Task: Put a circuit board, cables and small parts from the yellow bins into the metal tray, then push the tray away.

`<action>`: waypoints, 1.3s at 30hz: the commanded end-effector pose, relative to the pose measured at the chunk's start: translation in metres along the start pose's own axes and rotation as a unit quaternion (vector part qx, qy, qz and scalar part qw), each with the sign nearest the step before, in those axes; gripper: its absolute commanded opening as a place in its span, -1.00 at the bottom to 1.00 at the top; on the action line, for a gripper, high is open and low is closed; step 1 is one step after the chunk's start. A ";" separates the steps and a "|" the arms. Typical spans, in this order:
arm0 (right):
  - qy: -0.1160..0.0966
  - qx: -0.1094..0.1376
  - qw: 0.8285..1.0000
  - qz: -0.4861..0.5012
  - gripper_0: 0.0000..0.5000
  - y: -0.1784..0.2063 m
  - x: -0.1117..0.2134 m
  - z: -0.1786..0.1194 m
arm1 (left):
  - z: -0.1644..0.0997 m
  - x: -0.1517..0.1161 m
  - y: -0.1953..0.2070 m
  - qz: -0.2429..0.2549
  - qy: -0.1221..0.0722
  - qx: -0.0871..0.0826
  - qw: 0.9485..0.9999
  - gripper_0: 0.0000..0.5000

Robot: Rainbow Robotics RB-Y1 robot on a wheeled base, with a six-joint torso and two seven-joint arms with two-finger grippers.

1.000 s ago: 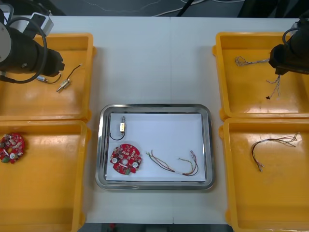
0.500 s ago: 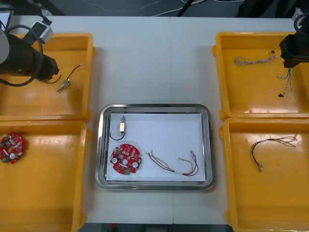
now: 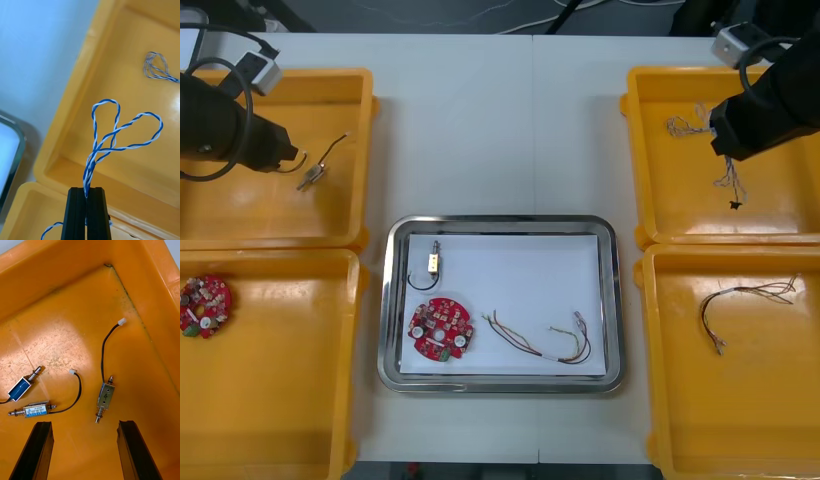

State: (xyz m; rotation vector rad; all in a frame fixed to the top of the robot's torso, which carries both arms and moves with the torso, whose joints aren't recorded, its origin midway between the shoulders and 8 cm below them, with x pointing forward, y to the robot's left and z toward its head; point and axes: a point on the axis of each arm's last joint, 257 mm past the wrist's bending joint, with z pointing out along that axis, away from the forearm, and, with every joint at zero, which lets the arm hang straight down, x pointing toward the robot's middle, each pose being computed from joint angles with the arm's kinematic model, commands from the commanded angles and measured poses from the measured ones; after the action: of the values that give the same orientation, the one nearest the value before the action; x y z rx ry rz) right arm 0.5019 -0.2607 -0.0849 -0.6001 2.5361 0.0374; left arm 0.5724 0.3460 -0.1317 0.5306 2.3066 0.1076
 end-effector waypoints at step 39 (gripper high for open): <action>0.035 -0.046 0.914 -0.401 -1.00 0.237 0.033 0.076 | 0.048 -0.013 -0.032 0.129 -0.008 0.038 0.991 1.00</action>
State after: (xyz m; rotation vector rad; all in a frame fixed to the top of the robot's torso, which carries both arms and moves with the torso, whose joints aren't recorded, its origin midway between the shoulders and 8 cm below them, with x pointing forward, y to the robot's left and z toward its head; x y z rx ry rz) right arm 0.4090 -0.0846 -0.2045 -1.5508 2.2894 -0.1182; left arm 0.5870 0.3261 -0.1952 0.6548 2.3472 0.0558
